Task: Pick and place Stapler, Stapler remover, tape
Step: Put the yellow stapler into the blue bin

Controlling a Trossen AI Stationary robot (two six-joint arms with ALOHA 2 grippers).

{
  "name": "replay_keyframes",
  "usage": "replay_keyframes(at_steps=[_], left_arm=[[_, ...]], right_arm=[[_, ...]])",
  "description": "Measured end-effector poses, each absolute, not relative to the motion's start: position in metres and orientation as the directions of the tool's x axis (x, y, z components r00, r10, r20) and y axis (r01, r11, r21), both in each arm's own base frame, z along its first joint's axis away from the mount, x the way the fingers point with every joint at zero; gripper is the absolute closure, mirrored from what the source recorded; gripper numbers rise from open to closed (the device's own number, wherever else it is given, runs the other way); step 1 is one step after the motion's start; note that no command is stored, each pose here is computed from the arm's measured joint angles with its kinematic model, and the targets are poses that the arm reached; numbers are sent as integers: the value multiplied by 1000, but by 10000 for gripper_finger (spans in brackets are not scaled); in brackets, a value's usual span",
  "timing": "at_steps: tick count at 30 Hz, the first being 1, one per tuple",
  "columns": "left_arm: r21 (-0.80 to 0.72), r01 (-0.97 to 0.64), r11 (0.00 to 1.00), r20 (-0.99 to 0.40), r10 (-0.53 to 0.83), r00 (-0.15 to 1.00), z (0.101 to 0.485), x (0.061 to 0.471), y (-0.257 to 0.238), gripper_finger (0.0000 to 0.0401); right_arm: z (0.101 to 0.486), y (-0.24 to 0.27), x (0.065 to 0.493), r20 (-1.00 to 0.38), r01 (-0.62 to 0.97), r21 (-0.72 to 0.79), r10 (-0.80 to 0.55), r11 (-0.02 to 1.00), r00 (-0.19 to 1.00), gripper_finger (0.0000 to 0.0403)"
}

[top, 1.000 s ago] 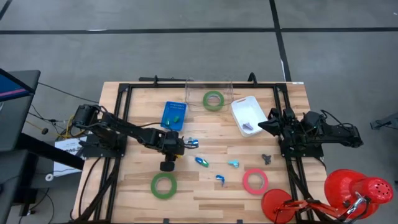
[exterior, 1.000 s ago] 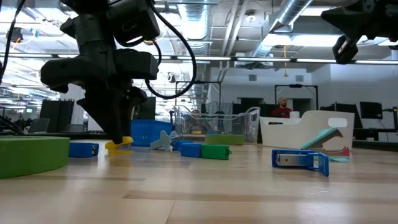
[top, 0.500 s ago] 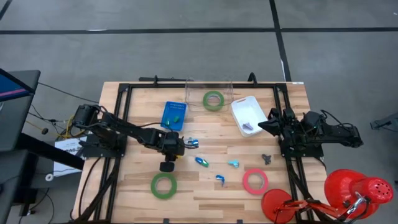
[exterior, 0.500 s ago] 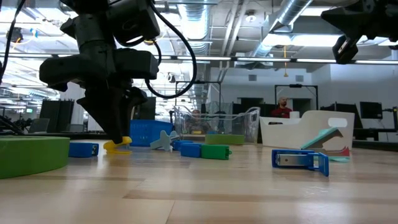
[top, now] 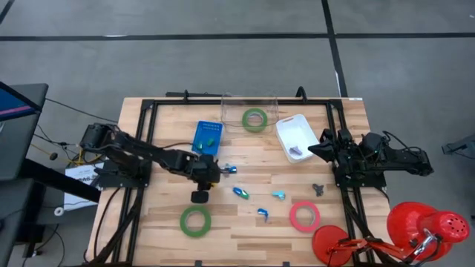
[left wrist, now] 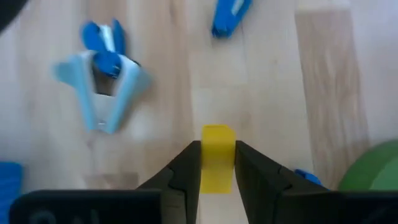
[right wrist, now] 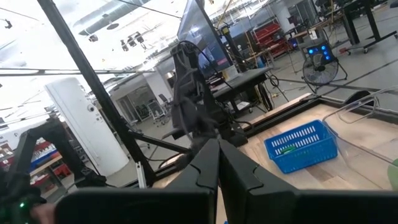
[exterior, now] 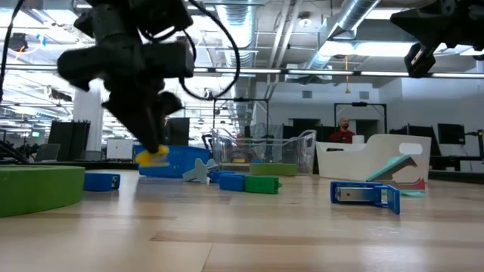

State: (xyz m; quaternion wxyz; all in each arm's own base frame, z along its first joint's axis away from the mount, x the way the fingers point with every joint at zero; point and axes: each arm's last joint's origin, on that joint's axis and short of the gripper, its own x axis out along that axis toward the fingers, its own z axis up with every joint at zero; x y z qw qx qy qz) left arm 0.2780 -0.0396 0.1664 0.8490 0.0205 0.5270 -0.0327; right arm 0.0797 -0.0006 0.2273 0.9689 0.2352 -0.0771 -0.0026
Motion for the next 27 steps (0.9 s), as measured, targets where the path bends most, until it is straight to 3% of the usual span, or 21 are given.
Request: replay_keyframes(at_steps=[11, 22, 27], left_arm=[[31, -84, 996, -799, 75, 596, 212, 266, -1, 316], [45, -192, 980, -788, 153, 597, 217, 261, 32, 316], [104, -300, 948, -781, 265, 565, 217, 258, 54, 316]], right_arm=[[227, -1, 80, 149, -31, 456, -42, 889, 988, 402], [227, -1, 80, 149, -32, 456, -41, 889, 988, 402], [227, -1, 80, 149, -31, 456, -42, 889, 988, 402]])
